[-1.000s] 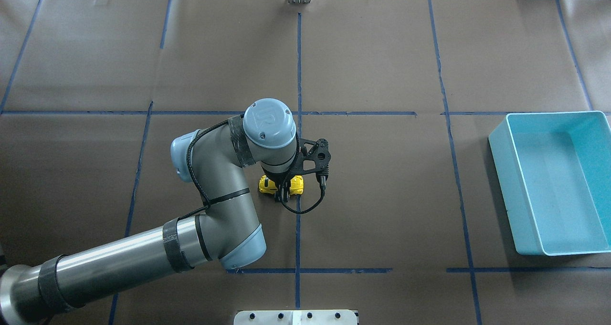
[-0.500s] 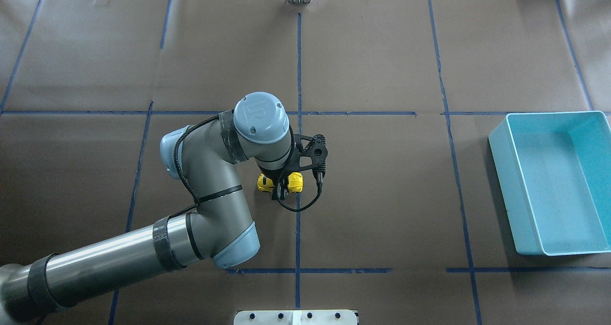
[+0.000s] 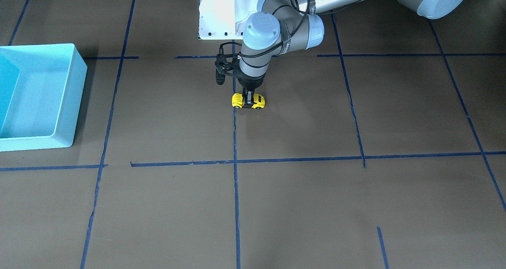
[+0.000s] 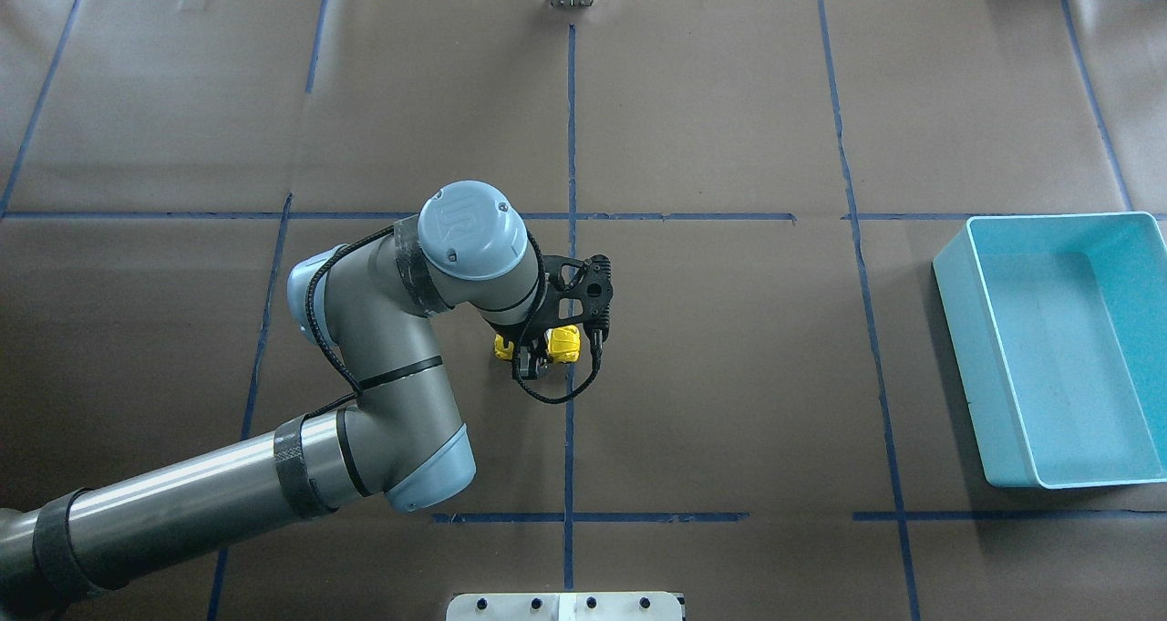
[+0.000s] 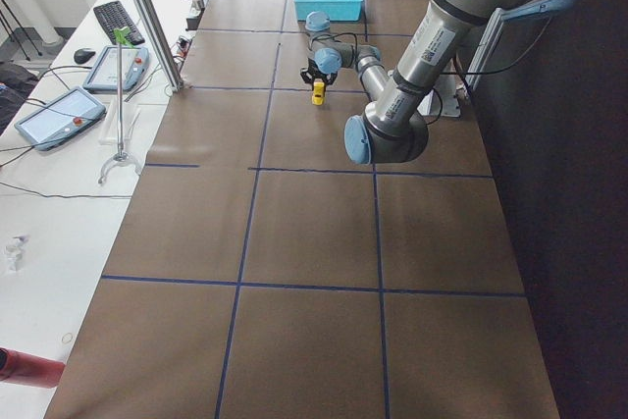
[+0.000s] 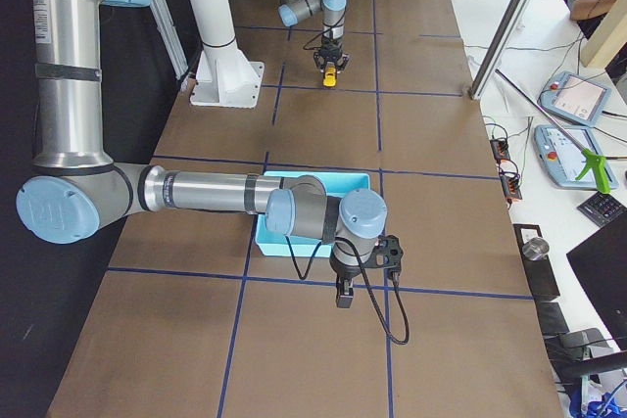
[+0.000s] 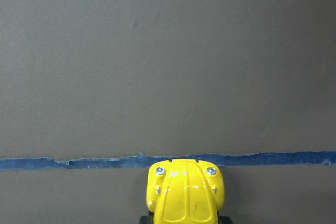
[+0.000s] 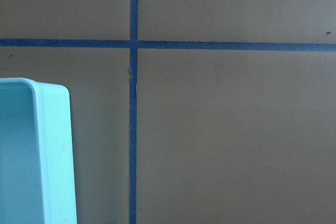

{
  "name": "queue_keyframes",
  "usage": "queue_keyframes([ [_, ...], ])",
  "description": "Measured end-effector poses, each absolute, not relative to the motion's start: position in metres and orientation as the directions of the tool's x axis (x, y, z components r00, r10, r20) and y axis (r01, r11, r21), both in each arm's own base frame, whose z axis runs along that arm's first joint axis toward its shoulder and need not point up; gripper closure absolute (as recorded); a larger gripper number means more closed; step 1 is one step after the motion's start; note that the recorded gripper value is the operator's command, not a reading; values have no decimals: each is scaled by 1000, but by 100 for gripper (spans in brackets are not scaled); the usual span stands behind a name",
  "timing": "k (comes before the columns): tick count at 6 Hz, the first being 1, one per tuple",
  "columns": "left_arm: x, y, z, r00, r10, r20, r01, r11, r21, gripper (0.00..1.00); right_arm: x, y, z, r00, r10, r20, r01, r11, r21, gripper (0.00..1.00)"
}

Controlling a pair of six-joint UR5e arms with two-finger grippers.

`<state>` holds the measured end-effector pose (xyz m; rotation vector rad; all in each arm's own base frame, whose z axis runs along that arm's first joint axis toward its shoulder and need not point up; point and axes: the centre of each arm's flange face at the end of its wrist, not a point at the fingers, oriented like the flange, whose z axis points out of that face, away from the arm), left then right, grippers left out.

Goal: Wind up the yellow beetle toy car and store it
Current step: 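Drag the yellow car backward along the table with the left gripper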

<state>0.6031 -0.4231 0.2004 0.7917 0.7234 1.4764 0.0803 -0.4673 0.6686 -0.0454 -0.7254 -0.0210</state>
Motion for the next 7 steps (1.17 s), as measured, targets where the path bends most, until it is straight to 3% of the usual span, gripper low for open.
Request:
queue_keyframes([
  [7,580,-436,256,26,991,133,-438,-108,892,96,80,-470,665,747,-7,665,34,999,-28,0],
])
